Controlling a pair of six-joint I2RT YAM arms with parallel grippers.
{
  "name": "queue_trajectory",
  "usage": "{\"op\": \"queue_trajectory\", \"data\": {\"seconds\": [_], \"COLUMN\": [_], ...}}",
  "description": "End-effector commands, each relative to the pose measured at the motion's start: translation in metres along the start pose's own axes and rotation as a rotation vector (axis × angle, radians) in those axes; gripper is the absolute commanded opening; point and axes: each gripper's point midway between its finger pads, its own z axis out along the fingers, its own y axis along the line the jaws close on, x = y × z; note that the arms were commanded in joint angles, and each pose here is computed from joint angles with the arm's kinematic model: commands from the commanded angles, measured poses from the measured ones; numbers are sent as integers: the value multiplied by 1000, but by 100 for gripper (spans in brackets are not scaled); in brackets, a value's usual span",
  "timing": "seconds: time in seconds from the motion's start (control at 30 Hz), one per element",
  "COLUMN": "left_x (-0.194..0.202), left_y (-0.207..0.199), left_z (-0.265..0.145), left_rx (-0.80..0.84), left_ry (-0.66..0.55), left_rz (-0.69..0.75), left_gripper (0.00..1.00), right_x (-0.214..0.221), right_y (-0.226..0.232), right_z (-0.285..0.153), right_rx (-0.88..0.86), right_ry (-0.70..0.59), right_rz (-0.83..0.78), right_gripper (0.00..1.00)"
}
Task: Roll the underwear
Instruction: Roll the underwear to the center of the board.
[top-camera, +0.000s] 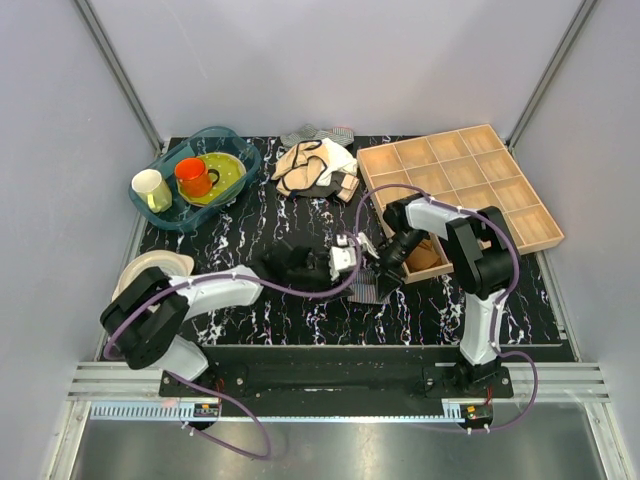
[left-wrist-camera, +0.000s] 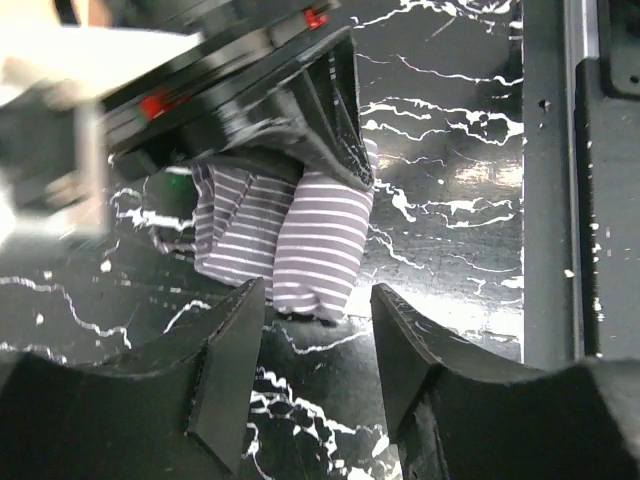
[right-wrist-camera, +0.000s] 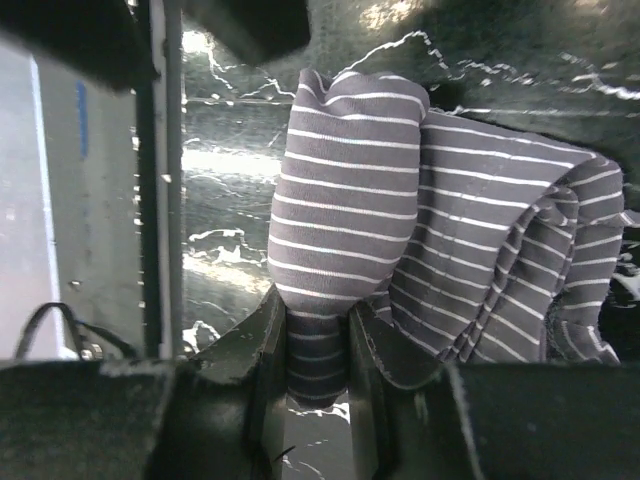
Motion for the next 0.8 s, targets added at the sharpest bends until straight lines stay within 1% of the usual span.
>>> {"op": "queue_trajectory", "data": {"seconds": [0.0,0.07,0.13,0.2,0.27,0.3,0.33,0.43,0.5,0.53,0.57,0.6,0.63,0.7,0.73,0.77], "left_x": [-13,-2,-3,6,3,11,6,23,27,36,33,41,48,56,58,69], "left_y": [10,2,2,-2,-5,-7,-4,-2,1,5,8,8,11,11,10,8], "left_z": [21,35,43,51,57,60,64,72,77,80,82,81,83,83,83,81], "left_rx": [-60,-30,-29,-8,12,28,27,37,41,35,26,31,26,37,44,65], "left_ry": [42,87,112,150,150,175,174,250,279,313,316,349,375,407,419,455], "left_rz": [279,311,345,350,373,368,387,397,400,399,405,394,388,374,362,340], "left_gripper": [52,52,53,53,53,54,54,53,52,47,43,40,32,22,16,4], "right_x": [3,6,9,13,14,14,15,14,12,11,8,6,4,-3,-6,-10], "right_y": [16,13,13,10,10,9,9,7,7,7,8,9,9,8,8,6], "right_z": [0,2,2,2,2,2,2,0,-2,-3,-4,-7,-9,-18,-22,-26], "right_rx": [-91,-97,-100,-90,-89,-87,-87,-80,-74,-73,-71,-62,-53,-28,-15,0], "right_ry": [-36,-37,-37,-31,-34,-35,-35,-48,-60,-63,-75,-84,-93,-123,-136,-152], "right_rz": [189,223,237,239,243,241,245,243,240,236,230,222,212,197,187,173], "right_gripper": [24,24,24,25,25,25,25,26,26,27,28,29,31,34,35,39]}}
